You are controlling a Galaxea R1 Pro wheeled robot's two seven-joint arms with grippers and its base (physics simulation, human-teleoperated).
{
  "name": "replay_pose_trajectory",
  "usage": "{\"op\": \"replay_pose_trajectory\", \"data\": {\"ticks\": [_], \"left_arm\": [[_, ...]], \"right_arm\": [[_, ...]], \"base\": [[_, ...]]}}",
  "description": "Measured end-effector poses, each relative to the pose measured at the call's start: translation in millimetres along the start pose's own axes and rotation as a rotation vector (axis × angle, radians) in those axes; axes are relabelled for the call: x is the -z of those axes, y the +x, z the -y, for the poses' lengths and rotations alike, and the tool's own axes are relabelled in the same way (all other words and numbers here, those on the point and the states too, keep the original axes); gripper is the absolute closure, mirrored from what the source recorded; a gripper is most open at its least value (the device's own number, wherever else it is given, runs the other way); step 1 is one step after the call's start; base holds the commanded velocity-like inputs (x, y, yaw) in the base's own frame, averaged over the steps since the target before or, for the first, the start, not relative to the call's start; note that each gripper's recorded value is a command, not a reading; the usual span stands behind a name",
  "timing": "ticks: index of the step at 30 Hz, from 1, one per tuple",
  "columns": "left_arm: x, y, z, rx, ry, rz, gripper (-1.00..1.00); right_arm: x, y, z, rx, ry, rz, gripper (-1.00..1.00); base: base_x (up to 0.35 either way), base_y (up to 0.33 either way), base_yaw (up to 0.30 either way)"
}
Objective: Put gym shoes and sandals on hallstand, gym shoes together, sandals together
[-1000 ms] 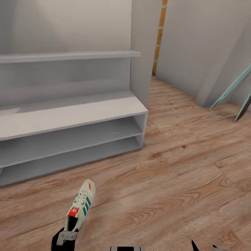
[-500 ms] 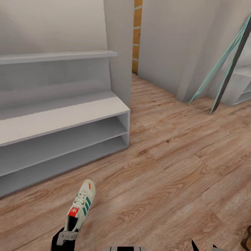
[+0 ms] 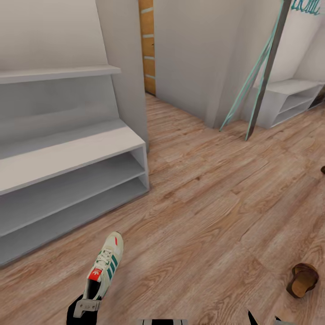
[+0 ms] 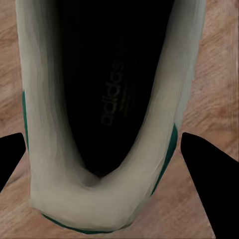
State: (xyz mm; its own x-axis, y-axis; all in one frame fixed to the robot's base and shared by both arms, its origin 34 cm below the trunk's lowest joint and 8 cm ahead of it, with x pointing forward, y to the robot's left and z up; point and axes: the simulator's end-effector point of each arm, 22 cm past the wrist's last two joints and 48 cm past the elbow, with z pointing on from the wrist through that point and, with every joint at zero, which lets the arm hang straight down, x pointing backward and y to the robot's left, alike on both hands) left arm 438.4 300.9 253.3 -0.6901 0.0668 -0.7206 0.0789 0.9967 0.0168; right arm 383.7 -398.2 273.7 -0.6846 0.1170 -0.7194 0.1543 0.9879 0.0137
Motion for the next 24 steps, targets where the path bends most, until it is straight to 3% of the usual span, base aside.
{"op": "replay_pose_trajectory", "data": {"ticks": [24], "left_arm": [[0.0, 0.0, 0.2, 0.002, 0.0, 0.0, 1.0]], "right_arm": [[0.0, -1.0, 1.5, 0.001, 0.002, 0.002, -1.0]], "base": [[0.0, 0.0, -0.3]]}}
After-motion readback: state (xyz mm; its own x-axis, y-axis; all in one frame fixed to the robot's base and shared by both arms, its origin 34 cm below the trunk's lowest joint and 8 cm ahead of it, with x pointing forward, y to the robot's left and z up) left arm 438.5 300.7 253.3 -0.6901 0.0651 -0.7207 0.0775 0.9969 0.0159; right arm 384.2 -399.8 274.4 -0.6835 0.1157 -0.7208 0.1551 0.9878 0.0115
